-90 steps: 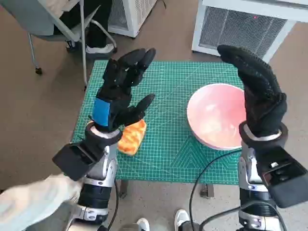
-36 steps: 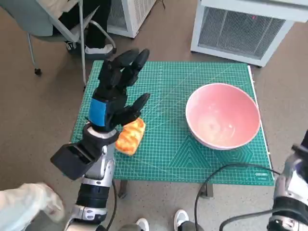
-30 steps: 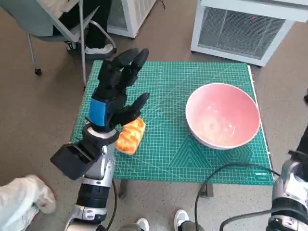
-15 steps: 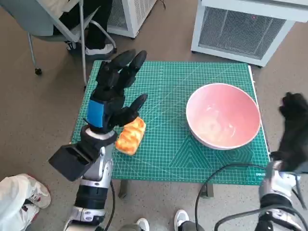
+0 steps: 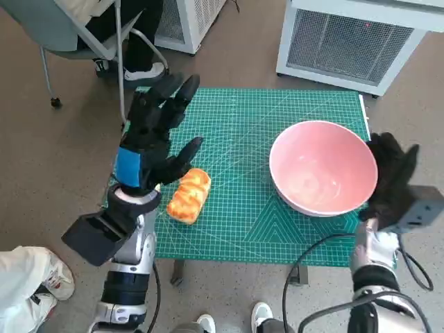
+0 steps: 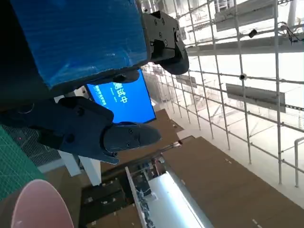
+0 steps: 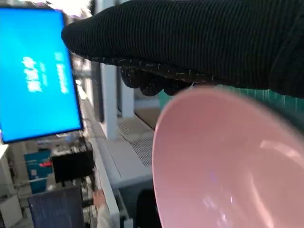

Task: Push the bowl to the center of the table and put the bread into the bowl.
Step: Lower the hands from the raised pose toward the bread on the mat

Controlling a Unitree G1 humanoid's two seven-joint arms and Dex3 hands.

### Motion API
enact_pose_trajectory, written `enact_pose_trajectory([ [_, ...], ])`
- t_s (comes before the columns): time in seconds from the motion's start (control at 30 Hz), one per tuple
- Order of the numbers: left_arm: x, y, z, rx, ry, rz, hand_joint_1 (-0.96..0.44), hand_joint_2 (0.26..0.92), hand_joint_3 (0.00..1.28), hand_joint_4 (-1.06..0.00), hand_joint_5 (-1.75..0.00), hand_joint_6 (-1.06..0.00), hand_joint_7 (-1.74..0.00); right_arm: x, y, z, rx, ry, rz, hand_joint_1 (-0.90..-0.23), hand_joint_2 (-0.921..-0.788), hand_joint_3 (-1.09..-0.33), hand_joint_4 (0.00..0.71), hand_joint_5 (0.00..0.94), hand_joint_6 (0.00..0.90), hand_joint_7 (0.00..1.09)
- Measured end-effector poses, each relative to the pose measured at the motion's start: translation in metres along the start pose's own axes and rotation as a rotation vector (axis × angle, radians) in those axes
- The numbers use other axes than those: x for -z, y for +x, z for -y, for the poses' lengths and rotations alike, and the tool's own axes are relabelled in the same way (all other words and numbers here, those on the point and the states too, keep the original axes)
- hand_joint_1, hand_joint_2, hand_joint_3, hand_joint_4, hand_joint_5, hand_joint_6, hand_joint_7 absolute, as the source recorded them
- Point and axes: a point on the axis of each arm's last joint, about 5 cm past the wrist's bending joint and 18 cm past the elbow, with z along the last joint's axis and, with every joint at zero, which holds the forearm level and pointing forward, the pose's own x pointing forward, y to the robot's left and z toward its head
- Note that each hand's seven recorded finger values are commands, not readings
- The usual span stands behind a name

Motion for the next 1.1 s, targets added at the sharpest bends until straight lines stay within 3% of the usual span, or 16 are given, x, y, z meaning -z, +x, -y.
enact_pose_trajectory([
  [0.37,-0.001,-0.008,-0.006,-0.024,0.023,-0.017,-0.34,0.921,0.33,-0.39,0.0,-0.27,-0.42,-0.002,0.006,-0.025,-0.081,-0.002,-0.042,-0.465,-0.921,-0.863,0.237,0.009,0.065,0.45],
  [1.1,-0.01,-0.02,-0.013,-0.08,0.102,-0.02,-0.34,0.921,0.34,-0.39,0.0,-0.32,-0.34,-0.023,0.0216,-0.076,-0.18,0.049,-0.066,-0.452,-0.921,-0.871,0.227,0.001,0.048,0.44],
])
